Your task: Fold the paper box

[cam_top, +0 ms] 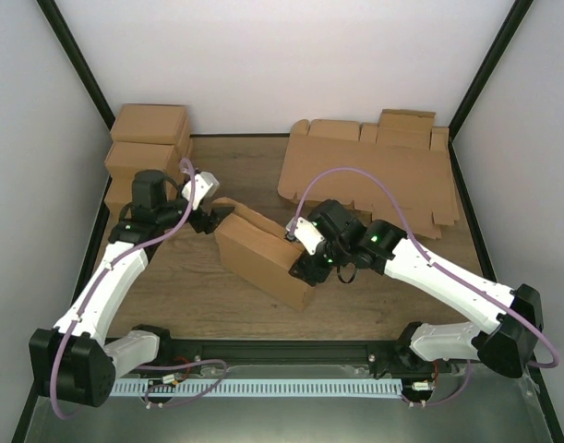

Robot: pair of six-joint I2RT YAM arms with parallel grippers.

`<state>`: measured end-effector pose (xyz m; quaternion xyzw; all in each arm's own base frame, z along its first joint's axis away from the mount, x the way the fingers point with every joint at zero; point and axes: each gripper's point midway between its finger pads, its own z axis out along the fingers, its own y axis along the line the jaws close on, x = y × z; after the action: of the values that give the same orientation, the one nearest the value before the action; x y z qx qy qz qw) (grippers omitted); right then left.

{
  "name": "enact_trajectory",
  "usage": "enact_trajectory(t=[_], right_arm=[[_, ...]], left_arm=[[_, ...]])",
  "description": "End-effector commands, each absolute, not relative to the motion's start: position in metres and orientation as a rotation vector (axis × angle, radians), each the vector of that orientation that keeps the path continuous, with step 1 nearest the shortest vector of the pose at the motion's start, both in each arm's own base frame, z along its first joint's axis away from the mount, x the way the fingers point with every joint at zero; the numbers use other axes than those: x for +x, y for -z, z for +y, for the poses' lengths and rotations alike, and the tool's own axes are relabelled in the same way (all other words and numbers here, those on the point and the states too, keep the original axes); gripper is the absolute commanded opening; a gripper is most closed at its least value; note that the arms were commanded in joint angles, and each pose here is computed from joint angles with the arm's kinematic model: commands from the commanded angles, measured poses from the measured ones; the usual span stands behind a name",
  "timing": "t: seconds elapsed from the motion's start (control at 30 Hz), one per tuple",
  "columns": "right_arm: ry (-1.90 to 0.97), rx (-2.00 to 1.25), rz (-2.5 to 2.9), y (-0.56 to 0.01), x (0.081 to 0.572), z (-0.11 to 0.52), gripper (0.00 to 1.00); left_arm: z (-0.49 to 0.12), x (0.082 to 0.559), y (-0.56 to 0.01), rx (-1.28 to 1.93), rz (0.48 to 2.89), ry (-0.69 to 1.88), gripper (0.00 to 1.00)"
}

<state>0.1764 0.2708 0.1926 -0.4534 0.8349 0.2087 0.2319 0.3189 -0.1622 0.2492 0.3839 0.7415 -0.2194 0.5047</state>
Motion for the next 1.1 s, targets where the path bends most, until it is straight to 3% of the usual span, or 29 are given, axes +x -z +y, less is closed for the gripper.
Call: enact_trajectory(t=[0.0, 0.23, 0.8, 1.07], right_arm=[[-0.581, -1.249, 2.249, -0.201, 0.178, 0.275, 0.67], [-0.593, -1.262, 2.246, -0.201, 0.177, 0.277, 0.67], [-0.613, -1.268, 2.238, -0.203, 0.175, 0.279, 0.68], [-0.604, -1.261, 2.248, -0.201, 0.175, 0.277, 0.69]], left_arm=[[-0.165, 0.313, -0.259, 0.961, 1.725, 0.526, 0.76], [-0.163, 0.313, -0.249, 1.0, 1.766, 0.506, 0.48], [-0.152, 0.323, -0.234, 0.963, 1.854, 0.413, 0.52], [-0.16, 0.316, -0.237, 1.006, 1.884, 0.501, 0.11]])
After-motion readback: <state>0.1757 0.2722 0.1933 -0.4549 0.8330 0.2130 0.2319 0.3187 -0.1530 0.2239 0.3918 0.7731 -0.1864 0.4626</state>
